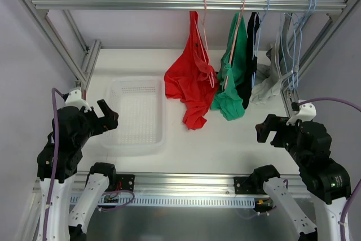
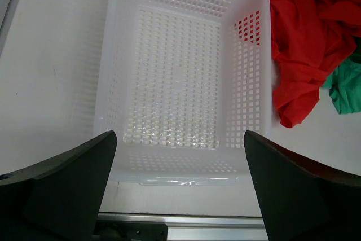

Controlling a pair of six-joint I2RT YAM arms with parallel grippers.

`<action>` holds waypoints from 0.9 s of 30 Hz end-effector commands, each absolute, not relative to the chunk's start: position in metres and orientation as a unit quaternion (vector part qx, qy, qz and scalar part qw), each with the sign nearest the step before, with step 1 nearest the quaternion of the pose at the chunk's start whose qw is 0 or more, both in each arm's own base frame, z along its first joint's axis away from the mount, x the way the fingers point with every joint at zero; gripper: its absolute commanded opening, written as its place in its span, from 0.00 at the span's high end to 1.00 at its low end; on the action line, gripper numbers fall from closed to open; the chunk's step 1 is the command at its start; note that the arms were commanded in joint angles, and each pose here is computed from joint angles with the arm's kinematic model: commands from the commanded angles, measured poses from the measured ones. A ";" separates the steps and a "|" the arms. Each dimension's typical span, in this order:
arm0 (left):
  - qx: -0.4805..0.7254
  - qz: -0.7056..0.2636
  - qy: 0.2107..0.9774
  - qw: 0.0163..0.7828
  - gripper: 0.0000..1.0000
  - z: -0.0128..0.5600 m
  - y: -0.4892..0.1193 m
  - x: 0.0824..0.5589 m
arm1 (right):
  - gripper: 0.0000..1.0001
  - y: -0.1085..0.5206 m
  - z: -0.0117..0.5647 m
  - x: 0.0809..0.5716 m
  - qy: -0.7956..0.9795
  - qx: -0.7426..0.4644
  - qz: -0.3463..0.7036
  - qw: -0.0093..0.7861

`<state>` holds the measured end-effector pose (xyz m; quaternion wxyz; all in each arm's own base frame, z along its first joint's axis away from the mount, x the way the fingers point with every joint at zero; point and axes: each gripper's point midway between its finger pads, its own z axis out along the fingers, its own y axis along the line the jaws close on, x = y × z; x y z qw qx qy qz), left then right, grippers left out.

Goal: Remove the tank top from the hanger

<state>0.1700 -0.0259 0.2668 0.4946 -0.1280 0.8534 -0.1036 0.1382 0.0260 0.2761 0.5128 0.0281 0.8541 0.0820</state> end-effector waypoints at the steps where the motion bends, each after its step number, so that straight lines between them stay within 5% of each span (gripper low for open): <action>1: -0.131 -0.102 0.849 0.502 0.01 0.270 -0.025 0.175 | 0.00 0.033 0.287 0.145 0.843 0.027 0.101 0.528; 16: -0.151 -0.101 0.843 0.506 0.01 0.265 -0.022 0.177 | 0.01 0.109 0.361 0.163 0.787 -0.050 0.286 0.545; 22: -0.154 -0.109 0.844 0.502 0.01 0.243 -0.027 0.194 | 0.01 0.145 0.393 0.211 0.790 -0.074 0.328 0.513; 27: -0.146 -0.111 0.843 0.506 0.01 0.240 -0.029 0.203 | 0.14 0.164 0.423 0.248 0.799 -0.112 0.268 0.526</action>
